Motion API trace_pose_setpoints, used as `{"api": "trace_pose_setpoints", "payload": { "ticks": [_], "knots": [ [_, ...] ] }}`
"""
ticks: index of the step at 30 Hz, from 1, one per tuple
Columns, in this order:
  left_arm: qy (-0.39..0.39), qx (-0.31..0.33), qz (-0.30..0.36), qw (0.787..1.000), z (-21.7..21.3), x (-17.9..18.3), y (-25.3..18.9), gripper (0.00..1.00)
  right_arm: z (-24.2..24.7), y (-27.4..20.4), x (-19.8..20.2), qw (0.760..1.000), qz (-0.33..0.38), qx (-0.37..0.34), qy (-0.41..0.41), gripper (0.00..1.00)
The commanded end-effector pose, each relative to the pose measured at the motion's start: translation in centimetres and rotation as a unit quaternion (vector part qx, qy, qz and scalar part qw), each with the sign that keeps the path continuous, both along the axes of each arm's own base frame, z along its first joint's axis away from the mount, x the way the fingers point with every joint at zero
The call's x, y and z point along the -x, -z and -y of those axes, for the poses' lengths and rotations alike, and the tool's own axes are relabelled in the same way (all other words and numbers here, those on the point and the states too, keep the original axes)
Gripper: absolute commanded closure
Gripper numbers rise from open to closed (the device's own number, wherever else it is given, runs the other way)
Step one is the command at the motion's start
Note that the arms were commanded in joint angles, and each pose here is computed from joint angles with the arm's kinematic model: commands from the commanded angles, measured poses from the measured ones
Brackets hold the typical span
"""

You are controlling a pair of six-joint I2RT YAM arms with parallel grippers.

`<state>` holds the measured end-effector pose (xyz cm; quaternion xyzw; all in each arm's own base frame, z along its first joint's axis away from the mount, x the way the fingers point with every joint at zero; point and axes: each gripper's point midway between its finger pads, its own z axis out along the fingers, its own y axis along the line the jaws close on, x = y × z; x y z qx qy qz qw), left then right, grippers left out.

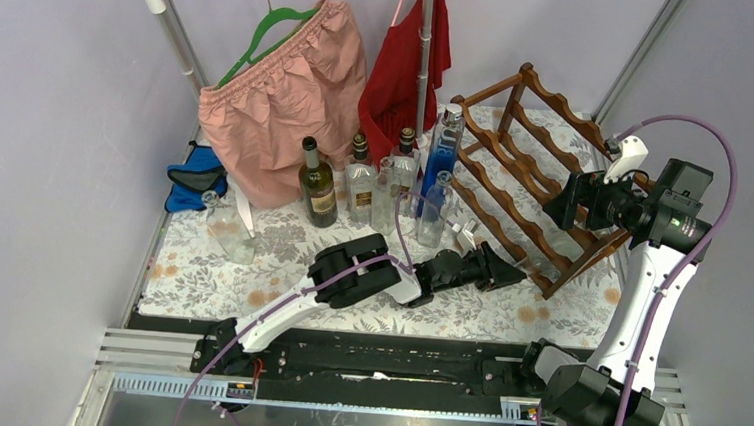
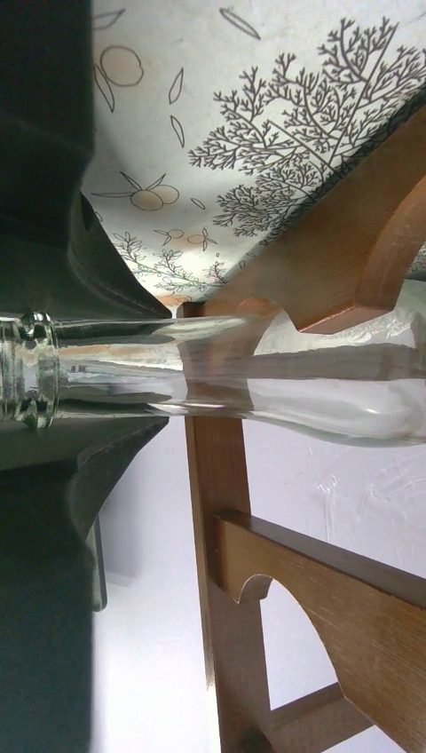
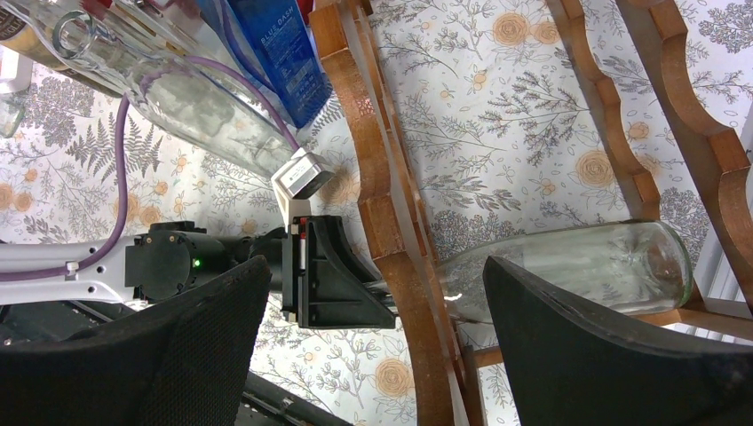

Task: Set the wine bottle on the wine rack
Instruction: Adjust the wine bottle in the wine rack.

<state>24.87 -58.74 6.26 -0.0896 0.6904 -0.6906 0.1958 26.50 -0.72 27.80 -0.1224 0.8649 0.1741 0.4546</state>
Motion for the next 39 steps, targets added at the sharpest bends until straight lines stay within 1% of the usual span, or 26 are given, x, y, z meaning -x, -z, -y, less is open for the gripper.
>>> {"api": "trace_pose_setpoints", "payload": {
  "ticks": [1,17,30,39],
  "knots": [
    [-0.057,0.185,0.08,0.978,-1.5,-2.1,-13.0,1.0,-0.5,-0.7,-0.1,1.0,0.019,-0.002,-0.013,0.02],
    [-0.076,0.205,0.075,0.973,-3.6,-1.8,-13.5,1.0,-0.6,-0.5,0.1,1.0,0.017,-0.004,-0.014,0.03],
    [-0.083,0.213,0.069,0.971,-2.8,-2.5,-14.0,1.0,-0.6,-0.6,0.1,1.0,0.017,-0.003,-0.012,0.02],
    [-0.089,0.222,0.048,0.97,-2.2,-1.7,-13.2,1.0,-0.5,-0.2,0.0,1.0,0.012,-0.005,-0.012,0.02]
  ]
}}
